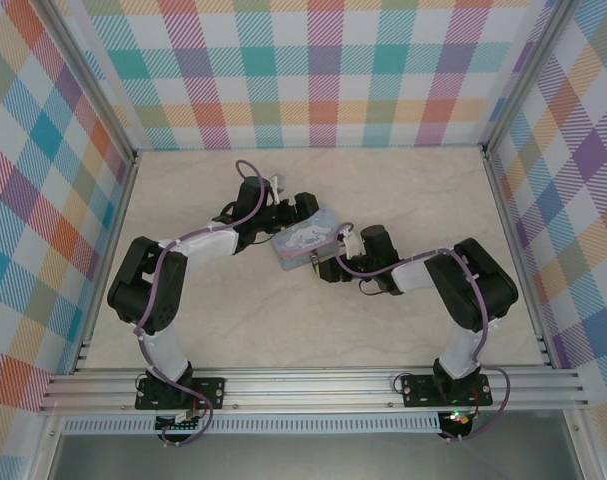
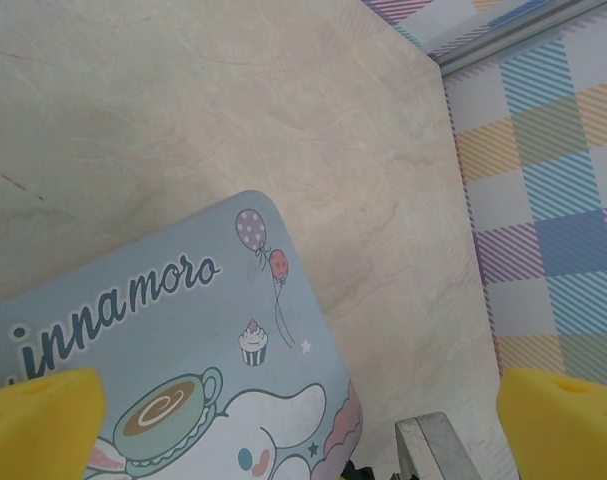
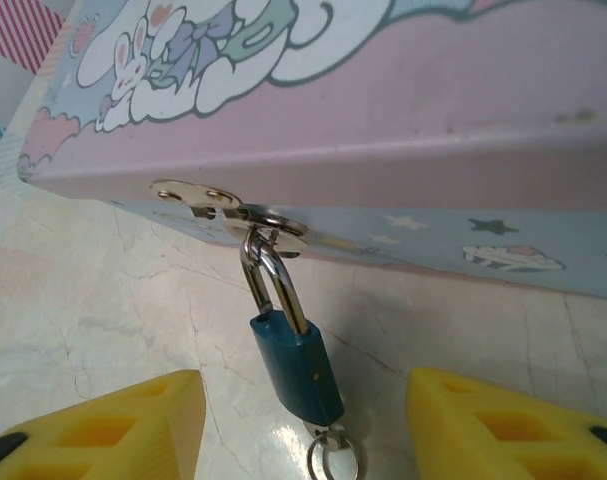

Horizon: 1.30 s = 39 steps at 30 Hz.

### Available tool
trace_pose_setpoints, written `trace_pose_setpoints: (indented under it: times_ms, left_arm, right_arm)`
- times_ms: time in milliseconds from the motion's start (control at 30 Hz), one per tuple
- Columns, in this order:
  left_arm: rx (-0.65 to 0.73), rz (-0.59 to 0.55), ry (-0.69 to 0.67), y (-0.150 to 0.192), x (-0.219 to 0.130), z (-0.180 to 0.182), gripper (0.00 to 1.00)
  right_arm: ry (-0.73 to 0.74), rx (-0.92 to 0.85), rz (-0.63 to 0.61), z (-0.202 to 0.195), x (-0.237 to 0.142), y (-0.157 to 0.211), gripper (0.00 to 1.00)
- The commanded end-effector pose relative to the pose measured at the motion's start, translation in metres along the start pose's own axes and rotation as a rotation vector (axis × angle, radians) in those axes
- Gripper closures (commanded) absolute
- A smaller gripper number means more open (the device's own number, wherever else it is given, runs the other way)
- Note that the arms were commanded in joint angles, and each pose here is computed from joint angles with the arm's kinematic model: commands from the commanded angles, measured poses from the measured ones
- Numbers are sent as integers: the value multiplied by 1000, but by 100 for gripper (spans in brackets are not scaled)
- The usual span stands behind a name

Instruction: Unlock the padlock with the key

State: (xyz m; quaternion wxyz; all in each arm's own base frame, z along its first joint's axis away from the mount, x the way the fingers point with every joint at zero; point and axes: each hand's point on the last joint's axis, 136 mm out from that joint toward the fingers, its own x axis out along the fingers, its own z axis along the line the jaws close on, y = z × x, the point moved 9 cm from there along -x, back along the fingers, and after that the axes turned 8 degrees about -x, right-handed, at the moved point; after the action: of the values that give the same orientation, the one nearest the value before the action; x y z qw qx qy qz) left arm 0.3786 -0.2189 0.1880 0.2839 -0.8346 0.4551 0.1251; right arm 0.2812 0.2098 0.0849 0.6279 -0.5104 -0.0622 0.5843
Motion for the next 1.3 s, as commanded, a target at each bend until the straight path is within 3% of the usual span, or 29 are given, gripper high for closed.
trace_pose_setpoints:
  times_ms: [0,367,767,1067,1267]
  left_arm:
    - [-27,12,7,-3,5,5,0]
    - [-46,7,6,2,3,10,0]
    - [-49,2,2,1,3,10,0]
    - [-58,0,-21,8,-2,18,0]
    - [-68,-7,-32,21,-13,19,0]
  right_arm:
    - [-12,-32,6,-2,10,6,48]
    - [-9,-48,19,0,18,19,56]
    - [63,-58,42,-1,13,30,76]
    - [248,-91,48,-6,-1,27,91]
    - [392,-107,36,-10,-12,25,94]
